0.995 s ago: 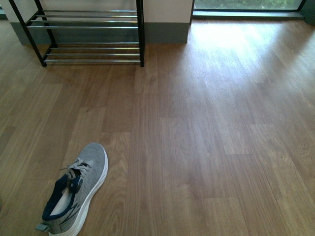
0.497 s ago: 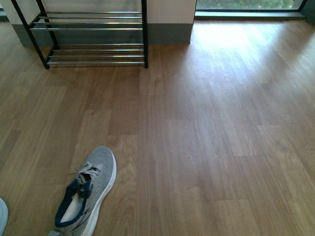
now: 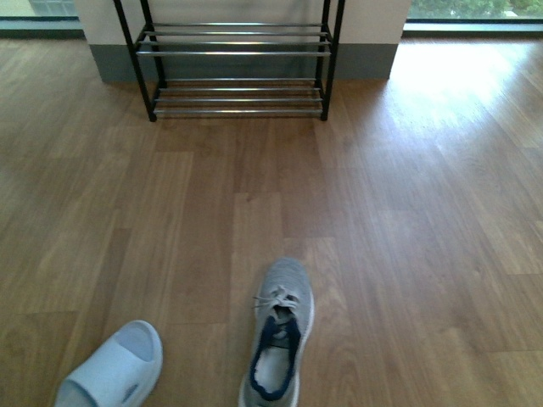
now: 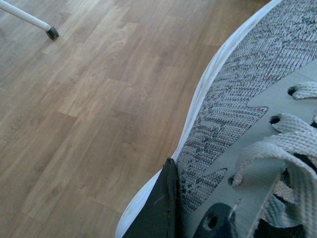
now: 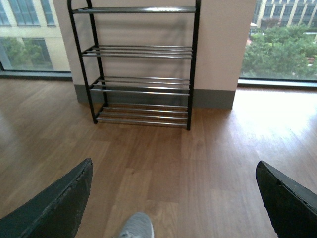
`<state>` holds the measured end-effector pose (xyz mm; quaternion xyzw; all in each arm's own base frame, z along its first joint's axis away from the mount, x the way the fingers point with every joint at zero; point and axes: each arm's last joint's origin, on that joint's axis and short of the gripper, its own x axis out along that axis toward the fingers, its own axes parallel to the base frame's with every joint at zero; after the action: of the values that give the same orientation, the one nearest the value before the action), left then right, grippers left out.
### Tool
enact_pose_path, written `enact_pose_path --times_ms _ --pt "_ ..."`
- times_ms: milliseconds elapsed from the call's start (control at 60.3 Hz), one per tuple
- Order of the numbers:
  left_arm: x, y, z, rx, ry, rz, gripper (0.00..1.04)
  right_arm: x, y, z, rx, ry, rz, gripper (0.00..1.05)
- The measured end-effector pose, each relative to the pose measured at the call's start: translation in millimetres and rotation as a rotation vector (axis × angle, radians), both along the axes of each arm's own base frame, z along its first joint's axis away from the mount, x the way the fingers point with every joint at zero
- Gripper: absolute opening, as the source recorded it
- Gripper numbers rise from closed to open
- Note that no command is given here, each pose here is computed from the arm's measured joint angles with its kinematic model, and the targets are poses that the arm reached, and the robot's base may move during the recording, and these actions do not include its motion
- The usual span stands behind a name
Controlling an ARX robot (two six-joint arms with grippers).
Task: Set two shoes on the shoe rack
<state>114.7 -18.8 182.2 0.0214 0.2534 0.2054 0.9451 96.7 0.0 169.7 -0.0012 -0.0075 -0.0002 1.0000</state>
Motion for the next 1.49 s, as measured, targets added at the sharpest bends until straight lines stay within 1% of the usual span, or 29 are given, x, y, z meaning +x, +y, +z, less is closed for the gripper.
enact_pose_path --times_ms 133,166,232,282,332,497,514,580,614,630,680,779,829,895,995,1227,1343,1492 --pt "-0.1 0.4 0.0 0.006 -0.001 0.009 0.02 0.1 0.3 -0.1 0.002 0.003 0.014 0.95" --pt "-0.1 0.5 0.0 0.007 -0.002 0.012 0.02 0.6 0.7 -1.9 0.014 0.031 0.074 0.95" --pt "-0.1 0.5 0.0 0.007 -0.002 0.011 0.02 3.5 3.5 -9.7 0.061 0.144 0.249 0.95" --pt "-0.1 0.2 -0.2 0.002 0.000 0.004 0.02 7.9 6.8 -14.4 0.077 0.194 0.305 0.95" --pt "0.0 0.1 -0.3 0.000 0.001 0.001 0.02 15.5 11.7 -16.4 0.067 0.221 0.317 0.95" --pt "-0.1 0.1 -0.4 0.001 0.002 0.000 0.02 59.8 22.8 -23.3 -0.038 0.306 0.273 0.95" --pt "-0.1 0.1 -0.4 0.001 0.002 0.001 0.02 73.0 24.1 -25.0 -0.062 0.345 0.271 0.95" --pt "-0.1 0.1 -0.4 0.001 0.002 0.001 0.02 99.6 23.4 -35.7 -0.066 0.477 0.257 0.95" --pt "-0.1 0.1 -0.4 0.001 0.002 0.001 0.02 115.5 22.2 -48.1 -0.063 0.576 0.245 0.95" --pt "-0.1 0.1 -0.4 0.001 0.002 0.001 0.02 119.1 21.7 -51.7 -0.060 0.602 0.245 0.95" --pt "-0.1 0.1 -0.4 0.001 0.002 0.001 0.02 134.3 18.7 -72.5 -0.021 0.752 0.255 0.95" --pt "-0.1 0.1 -0.3 0.001 0.001 0.001 0.02 149.1 15.3 -109.0 0.039 0.971 0.269 0.95" --pt "-0.1 0.1 -0.3 0.000 0.001 0.001 0.02 151.9 15.4 -126.2 0.048 1.053 0.268 0.95" --pt "-0.1 0.1 -0.3 0.000 0.001 0.001 0.02 153.9 16.8 -142.1 0.057 1.118 0.272 0.95" --pt "-0.1 0.1 -0.4 0.001 0.002 0.001 0.02 158.6 20.9 -159.7 0.085 1.172 0.275 0.95" --pt "-0.1 0.1 -0.4 0.001 0.002 0.001 0.02 175.8 27.1 -197.3 0.085 1.238 0.253 0.95" --pt "-0.1 0.1 -0.3 0.000 0.001 0.001 0.02 186.6 18.8 -210.8 0.087 1.240 0.207 0.95" --pt "-0.1 0.1 -0.3 0.001 0.001 0.001 0.02 194.1 4.2 -212.3 0.117 1.217 0.167 0.95"
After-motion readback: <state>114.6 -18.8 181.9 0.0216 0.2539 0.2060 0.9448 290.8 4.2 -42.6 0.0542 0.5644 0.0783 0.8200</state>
